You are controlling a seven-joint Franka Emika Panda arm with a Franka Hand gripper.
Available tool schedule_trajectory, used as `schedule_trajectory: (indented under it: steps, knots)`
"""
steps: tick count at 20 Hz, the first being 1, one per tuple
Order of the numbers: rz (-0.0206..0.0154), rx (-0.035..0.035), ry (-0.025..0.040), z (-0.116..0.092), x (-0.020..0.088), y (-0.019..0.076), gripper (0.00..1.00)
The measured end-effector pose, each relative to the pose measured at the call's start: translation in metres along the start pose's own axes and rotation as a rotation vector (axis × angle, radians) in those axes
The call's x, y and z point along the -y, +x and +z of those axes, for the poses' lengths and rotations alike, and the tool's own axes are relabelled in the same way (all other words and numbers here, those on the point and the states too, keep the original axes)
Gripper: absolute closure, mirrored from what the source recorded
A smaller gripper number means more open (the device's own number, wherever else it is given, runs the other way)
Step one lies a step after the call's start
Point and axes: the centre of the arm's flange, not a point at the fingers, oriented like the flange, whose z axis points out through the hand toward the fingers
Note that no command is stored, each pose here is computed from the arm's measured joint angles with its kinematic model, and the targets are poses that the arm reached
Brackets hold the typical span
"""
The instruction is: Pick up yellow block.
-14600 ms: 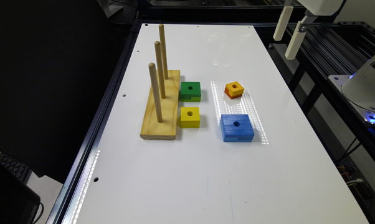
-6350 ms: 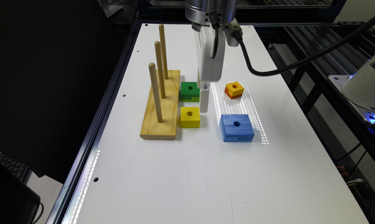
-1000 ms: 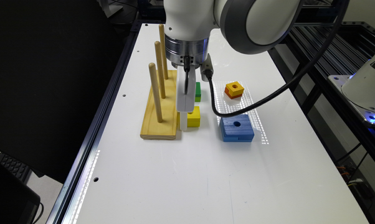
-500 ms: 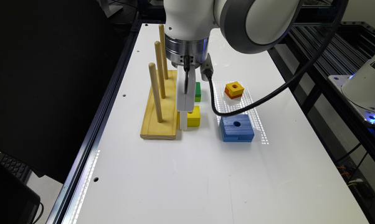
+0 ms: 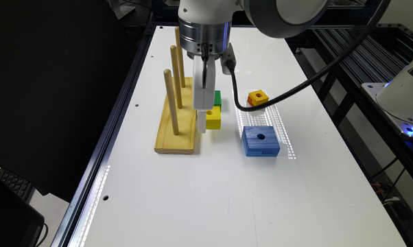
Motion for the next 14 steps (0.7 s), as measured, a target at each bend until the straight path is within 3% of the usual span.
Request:
schedule_trajectory:
  steps: [4,8,12,14]
  knots:
    - [-0.0001,0.0003,-0.0005,0.0,0.0,-0.0002,1.0]
    - [-0.0029,-0.0091,0.0033,-0.017,0.002,0.0001,1.0]
    - [-0.0067,-0.0139,-0.0081,-0.049,0.003,-0.0027,1.0]
    - [-0.0076,-0.0139,-0.011,-0.054,0.003,-0.0037,1.0]
